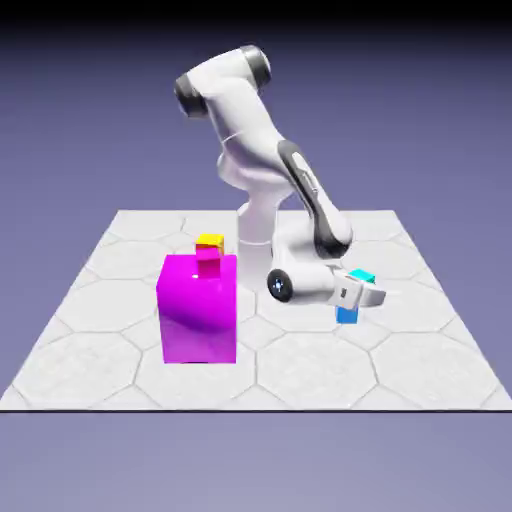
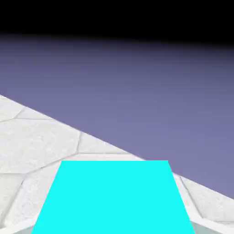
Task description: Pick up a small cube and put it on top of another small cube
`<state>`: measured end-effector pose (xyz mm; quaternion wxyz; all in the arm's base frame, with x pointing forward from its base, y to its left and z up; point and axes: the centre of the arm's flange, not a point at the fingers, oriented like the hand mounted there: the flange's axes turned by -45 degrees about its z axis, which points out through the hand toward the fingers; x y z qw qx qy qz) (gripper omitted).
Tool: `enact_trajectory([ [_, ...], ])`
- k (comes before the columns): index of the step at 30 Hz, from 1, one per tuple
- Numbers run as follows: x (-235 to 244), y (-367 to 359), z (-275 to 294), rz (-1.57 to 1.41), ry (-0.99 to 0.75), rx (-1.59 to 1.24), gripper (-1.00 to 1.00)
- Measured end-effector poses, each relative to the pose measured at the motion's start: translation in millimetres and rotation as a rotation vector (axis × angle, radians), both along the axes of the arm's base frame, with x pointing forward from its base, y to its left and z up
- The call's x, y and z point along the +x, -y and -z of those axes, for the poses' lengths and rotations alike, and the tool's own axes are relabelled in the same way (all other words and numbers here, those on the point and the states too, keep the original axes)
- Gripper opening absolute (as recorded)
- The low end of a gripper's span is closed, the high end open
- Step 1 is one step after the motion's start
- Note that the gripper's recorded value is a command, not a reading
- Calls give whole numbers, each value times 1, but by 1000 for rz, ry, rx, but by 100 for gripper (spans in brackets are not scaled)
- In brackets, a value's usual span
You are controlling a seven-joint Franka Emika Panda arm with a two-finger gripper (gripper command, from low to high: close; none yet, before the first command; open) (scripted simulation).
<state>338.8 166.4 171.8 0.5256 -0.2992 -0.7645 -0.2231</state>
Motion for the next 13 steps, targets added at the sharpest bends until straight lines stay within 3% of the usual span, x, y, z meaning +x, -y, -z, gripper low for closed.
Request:
enact_trajectory([
  [5, -19, 15, 14, -98, -12, -27, -100],
  [9, -54, -13, 51, -97, -11, -26, -100],
  [10, -56, -14, 52, -98, -12, -26, 100],
  [13, -46, -8, 43, -94, -11, -23, 100],
])
